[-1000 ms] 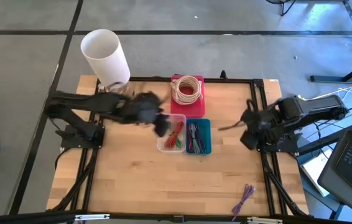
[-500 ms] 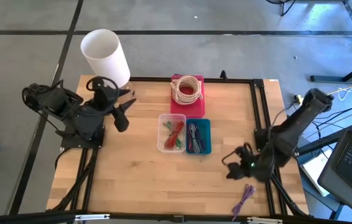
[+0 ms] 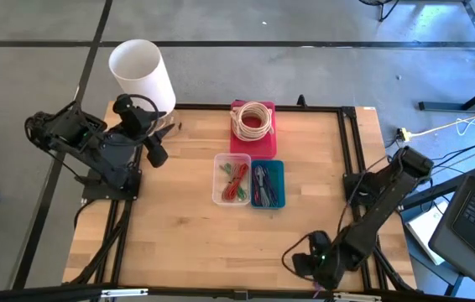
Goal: Pick & Place USB Port
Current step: Put the purple charger cable into the transparent bin
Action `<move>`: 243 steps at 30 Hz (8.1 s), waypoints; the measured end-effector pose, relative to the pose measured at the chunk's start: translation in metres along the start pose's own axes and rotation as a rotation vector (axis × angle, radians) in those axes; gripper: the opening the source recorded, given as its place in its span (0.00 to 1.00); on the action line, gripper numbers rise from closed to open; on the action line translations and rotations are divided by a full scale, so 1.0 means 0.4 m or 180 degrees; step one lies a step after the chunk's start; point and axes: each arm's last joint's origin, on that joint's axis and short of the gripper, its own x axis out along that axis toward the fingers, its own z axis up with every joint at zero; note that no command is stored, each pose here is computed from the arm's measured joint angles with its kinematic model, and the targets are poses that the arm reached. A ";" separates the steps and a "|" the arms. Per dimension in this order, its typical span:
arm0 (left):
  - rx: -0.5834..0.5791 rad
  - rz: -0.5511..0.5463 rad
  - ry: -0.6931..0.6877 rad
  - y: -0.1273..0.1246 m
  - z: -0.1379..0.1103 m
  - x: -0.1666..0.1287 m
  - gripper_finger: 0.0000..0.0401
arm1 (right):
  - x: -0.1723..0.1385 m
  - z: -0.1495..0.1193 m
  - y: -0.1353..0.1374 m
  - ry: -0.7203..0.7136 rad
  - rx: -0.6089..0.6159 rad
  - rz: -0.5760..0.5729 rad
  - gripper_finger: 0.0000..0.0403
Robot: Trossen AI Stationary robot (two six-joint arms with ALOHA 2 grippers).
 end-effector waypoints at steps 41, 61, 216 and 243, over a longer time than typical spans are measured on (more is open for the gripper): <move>-0.0660 -0.0028 0.0019 -0.002 0.004 0.006 0.40 | 0.099 -0.065 -0.071 -0.0358 -0.2217 -0.1197 0.21; -0.0983 -0.0102 0.0262 -0.084 -0.001 0.047 0.38 | 0.099 -0.096 -0.099 0.0534 -0.6442 -0.1261 0.40; -0.2241 -0.0272 0.2318 -0.393 -0.203 0.632 0.04 | -0.694 0.338 -0.114 -0.3687 -0.3242 -0.0194 0.65; -0.2043 -0.0117 0.3331 -0.444 -0.392 0.808 0.04 | -0.688 0.336 -0.118 -0.3360 -0.3400 -0.0158 0.65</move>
